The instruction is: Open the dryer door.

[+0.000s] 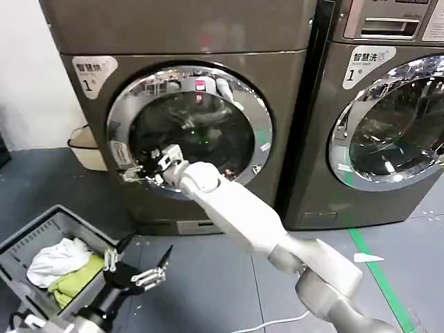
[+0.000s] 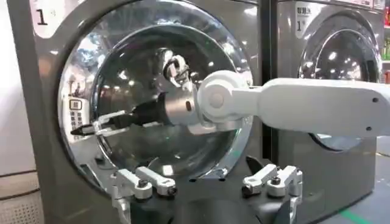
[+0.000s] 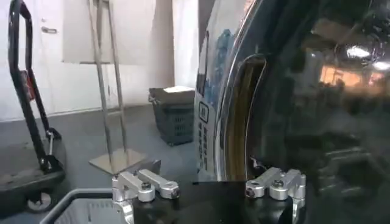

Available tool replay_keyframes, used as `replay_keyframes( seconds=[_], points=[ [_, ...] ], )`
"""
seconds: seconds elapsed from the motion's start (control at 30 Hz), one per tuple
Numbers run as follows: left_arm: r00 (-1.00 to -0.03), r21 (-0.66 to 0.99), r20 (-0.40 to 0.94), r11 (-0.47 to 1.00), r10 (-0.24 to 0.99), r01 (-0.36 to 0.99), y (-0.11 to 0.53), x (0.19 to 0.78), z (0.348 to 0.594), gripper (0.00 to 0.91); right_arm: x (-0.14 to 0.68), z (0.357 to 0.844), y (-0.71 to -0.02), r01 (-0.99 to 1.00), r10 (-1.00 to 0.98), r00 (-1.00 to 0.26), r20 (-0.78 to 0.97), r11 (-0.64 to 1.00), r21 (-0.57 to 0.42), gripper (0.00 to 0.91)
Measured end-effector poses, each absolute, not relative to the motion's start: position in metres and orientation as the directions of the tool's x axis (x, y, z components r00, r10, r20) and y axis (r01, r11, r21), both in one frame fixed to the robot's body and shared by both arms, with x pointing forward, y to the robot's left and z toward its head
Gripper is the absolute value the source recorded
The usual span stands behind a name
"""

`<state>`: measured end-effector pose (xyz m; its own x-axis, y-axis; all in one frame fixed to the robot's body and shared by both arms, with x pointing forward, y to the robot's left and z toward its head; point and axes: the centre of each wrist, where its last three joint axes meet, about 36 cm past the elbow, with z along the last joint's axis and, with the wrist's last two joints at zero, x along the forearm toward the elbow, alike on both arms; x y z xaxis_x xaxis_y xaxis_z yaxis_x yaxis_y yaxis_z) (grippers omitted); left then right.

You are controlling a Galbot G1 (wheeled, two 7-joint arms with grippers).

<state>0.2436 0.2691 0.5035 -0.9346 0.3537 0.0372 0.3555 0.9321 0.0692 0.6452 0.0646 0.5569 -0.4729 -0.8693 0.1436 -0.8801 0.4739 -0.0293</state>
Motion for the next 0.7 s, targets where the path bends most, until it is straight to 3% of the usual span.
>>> replay_keyframes(
  seconds=[0.7],
  points=[
    [-0.937, 0.070, 0.033, 0.935, 0.347, 0.348, 0.270, 0.242, 0.505, 0.907, 0.613, 0.569, 0.088, -0.942, -0.933, -0.334, 0.136, 0.336, -0.011, 0.907]
  ],
)
